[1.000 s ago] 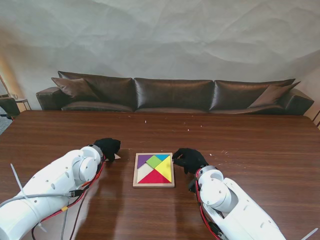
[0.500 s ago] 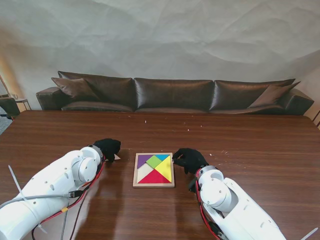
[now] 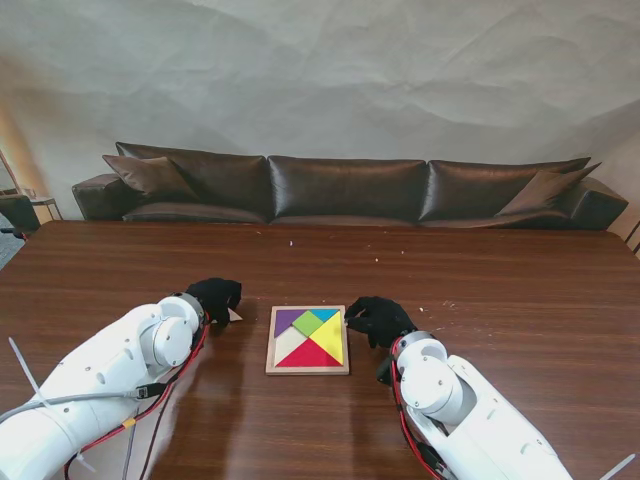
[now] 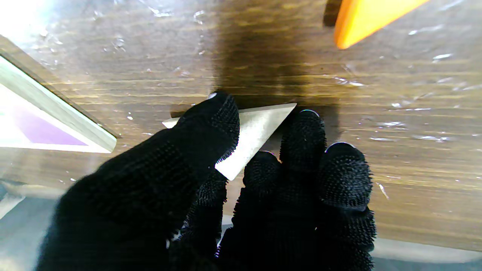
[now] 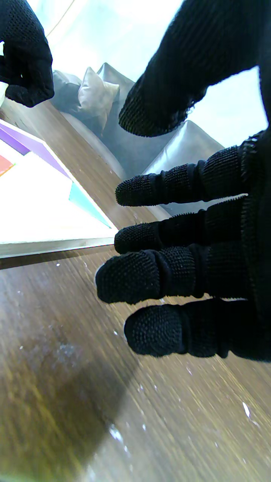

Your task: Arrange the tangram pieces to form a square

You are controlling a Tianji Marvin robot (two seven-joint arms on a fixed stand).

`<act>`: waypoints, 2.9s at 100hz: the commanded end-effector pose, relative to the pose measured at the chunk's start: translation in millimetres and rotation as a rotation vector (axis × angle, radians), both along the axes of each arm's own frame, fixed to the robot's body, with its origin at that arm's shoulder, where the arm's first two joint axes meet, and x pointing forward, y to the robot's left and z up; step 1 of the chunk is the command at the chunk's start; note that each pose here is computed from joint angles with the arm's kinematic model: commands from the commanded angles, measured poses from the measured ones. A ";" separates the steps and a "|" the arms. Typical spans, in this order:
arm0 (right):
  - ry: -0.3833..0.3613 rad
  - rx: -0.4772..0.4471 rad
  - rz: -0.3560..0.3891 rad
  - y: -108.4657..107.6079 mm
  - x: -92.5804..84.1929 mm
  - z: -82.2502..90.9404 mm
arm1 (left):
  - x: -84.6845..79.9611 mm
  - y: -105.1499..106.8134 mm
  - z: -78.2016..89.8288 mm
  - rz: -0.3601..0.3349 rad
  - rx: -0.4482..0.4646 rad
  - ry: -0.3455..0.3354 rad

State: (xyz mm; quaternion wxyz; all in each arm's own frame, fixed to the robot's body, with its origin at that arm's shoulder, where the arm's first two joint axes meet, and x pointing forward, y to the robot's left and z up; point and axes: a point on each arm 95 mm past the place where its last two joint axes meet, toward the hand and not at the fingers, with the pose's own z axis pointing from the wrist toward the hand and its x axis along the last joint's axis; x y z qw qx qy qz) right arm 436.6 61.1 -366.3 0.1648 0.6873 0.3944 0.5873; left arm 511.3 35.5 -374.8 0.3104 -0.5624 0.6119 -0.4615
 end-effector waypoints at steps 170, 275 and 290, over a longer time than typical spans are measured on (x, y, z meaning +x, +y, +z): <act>0.019 0.009 0.024 3.6 -1.0 -3.4 | -17.0 -5.0 -6.5 -0.004 -0.022 0.114; 0.022 0.011 0.032 4.3 -1.0 -4.4 | -20.3 -33.2 39.8 -0.092 -0.112 0.079; 0.023 0.011 0.035 4.3 -0.9 -4.5 | -24.0 -53.4 47.1 -0.098 -0.126 0.099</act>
